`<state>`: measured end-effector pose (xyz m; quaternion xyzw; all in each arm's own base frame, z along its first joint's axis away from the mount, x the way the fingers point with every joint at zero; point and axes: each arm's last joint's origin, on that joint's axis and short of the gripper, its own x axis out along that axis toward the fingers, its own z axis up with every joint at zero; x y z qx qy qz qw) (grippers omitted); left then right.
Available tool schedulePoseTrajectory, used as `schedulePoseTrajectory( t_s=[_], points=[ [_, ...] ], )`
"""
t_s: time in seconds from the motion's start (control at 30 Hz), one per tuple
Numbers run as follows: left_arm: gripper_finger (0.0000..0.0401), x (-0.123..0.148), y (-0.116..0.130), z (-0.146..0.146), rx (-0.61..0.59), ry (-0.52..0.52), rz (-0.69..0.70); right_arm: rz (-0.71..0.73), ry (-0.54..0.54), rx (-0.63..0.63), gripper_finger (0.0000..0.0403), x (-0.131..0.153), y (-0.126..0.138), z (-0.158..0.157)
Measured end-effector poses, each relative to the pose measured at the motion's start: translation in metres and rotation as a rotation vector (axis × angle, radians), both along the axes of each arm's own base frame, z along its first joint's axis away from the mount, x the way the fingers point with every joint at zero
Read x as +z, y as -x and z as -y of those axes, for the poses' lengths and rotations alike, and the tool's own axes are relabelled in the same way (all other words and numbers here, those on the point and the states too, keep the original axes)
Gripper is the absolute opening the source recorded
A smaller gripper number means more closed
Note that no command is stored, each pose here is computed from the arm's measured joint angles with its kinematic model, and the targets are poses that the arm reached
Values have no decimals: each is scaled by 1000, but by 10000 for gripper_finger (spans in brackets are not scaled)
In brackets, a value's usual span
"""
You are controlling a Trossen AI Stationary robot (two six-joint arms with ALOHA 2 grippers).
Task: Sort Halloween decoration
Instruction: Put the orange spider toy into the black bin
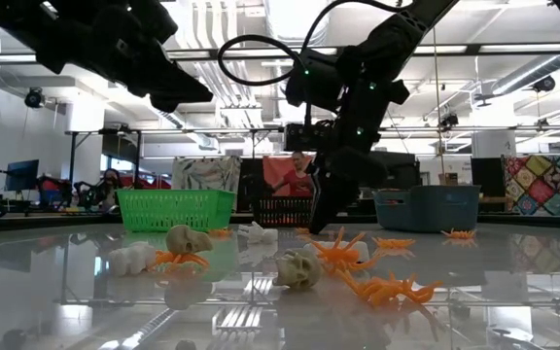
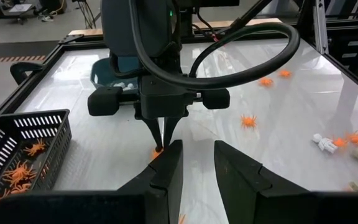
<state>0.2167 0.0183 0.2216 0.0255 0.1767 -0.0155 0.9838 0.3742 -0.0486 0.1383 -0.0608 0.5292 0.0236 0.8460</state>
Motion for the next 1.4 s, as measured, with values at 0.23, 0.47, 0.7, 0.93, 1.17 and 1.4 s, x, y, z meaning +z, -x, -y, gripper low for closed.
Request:
schedulePoseTrajectory(
  t_s=[0.23, 0.47, 0.7, 0.93, 1.17, 1.4],
  points=[
    [75, 0, 0, 0, 0, -1, 5, 4, 1, -3, 9, 2, -1, 0],
    [75, 1, 0, 0, 0, -1, 6, 42, 11, -7, 8, 17, -5, 1],
    [75, 1, 0, 0, 0, -1, 8, 81, 6, -44, 8, 34, -3, 6],
    [75, 1, 0, 0, 0, -2, 15, 111, 8, -85, 8, 43, -4, 20],
    [75, 1, 0, 0, 0, -2, 15, 149, 41, -109, 8, 55, -7, 40],
    [75, 1, 0, 0, 0, -2, 15, 218, 107, -155, 8, 81, -10, 74]
  ],
)
